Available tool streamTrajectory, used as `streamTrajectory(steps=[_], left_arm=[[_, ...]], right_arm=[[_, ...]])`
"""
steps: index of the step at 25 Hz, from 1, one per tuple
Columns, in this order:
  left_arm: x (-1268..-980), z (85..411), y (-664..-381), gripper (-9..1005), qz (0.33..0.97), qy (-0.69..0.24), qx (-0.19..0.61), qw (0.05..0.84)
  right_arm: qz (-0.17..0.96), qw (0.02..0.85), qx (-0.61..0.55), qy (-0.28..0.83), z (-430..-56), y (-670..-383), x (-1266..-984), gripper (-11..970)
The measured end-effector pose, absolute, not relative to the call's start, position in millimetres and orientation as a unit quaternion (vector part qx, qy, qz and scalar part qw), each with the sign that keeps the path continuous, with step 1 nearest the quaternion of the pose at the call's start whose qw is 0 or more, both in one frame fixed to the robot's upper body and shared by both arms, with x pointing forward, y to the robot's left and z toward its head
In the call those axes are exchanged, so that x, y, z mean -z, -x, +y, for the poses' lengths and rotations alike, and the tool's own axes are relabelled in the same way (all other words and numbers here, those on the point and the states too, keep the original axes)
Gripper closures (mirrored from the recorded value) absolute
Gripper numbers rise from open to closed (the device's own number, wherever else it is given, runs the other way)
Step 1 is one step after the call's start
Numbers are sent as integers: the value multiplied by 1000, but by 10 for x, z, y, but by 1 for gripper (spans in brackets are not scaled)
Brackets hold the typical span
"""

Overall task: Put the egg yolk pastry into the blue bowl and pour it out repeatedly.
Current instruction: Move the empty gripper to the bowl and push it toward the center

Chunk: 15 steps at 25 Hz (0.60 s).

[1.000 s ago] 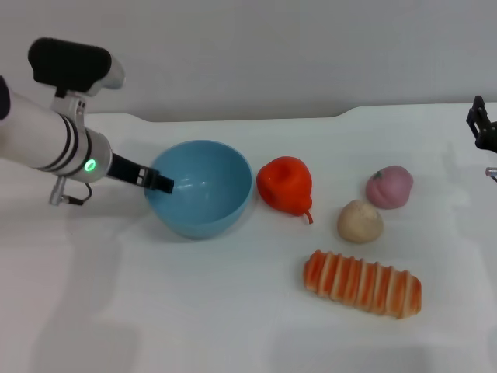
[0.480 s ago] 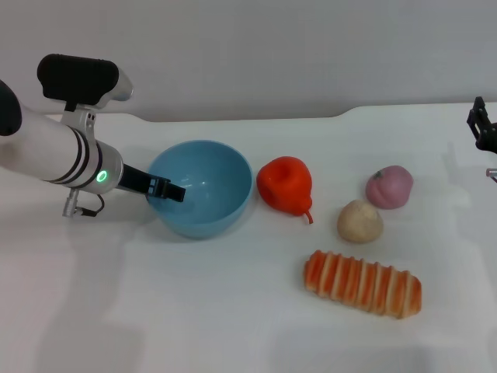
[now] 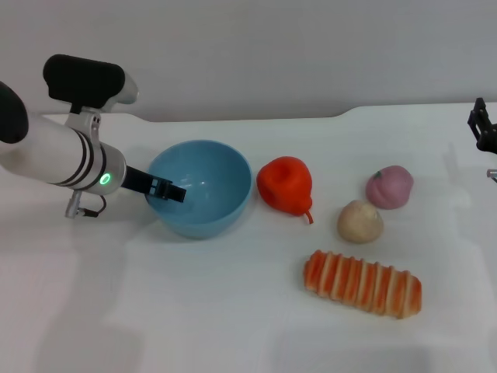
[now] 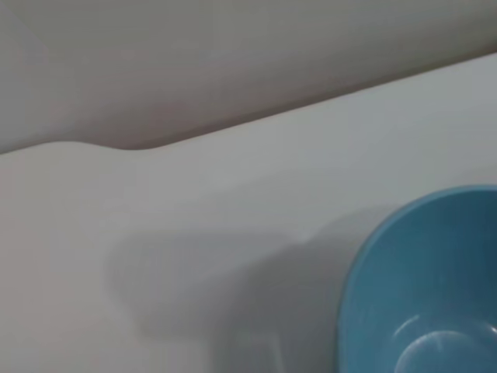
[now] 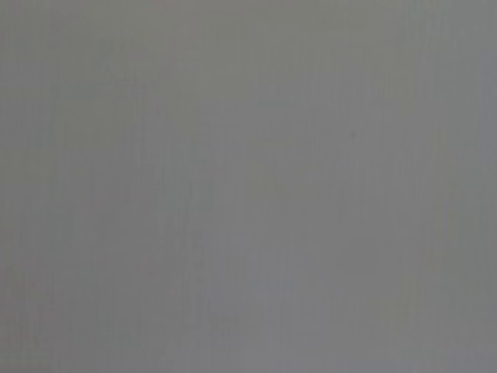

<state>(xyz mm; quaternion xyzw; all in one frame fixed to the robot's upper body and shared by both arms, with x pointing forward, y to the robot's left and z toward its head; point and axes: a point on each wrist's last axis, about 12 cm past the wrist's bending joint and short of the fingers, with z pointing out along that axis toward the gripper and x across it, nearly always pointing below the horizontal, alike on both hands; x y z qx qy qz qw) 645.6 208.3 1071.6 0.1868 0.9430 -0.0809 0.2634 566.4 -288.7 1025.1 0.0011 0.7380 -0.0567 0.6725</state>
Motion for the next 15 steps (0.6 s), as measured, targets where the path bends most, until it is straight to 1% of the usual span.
streamTrajectory(steps=[6, 12, 15], left_arm=[[-10729, 2008, -6457, 269, 939, -210, 74, 263], [-10747, 1990, -6471, 462, 935, -222, 67, 268], [-10732, 1965, -6457, 586, 932, -238, 60, 265]], right_arm=[[737, 673, 56, -1, -2883, -5671, -10256, 308], [738, 673, 57, -1, -2885, -5667, -10253, 307], [738, 672, 57, -2, -2889, -5662, -10250, 308]])
